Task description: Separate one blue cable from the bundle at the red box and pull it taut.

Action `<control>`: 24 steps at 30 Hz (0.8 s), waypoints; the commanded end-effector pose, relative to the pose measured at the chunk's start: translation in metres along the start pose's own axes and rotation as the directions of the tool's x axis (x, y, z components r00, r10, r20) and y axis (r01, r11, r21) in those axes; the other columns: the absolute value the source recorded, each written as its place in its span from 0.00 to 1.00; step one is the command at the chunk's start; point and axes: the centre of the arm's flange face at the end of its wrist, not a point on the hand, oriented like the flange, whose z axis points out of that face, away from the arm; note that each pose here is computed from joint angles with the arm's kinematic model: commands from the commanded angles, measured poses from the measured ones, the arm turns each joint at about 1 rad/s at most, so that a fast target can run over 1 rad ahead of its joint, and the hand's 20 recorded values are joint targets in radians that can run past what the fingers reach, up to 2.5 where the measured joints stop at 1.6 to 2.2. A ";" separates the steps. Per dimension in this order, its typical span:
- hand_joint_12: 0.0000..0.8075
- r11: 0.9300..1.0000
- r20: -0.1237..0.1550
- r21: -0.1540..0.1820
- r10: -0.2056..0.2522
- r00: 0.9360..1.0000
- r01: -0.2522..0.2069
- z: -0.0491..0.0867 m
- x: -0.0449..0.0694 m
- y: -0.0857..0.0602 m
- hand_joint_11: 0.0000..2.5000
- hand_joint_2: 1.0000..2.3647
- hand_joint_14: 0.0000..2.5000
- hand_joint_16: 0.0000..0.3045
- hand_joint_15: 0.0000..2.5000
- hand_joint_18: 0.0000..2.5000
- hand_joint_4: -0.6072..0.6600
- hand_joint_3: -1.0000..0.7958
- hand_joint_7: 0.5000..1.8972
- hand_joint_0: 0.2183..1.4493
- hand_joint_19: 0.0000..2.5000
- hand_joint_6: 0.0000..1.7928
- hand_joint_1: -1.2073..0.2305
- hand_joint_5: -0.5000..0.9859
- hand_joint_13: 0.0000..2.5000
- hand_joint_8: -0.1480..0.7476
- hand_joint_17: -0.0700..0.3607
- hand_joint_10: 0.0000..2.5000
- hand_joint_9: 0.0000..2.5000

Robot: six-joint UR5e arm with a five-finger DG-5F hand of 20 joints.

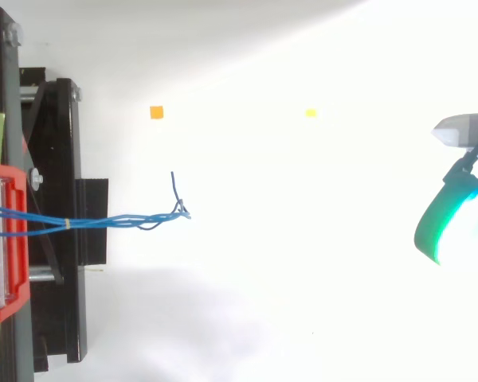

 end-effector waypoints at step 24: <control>0.43 1.000 0.014 0.003 0.006 1.000 -0.006 0.000 -0.004 -0.001 0.02 0.00 0.00 0.18 0.03 0.00 0.61 0.28 0.15 0.28 0.13 0.28 0.45 0.15 0.00 0.45 0.46 0.00 0.01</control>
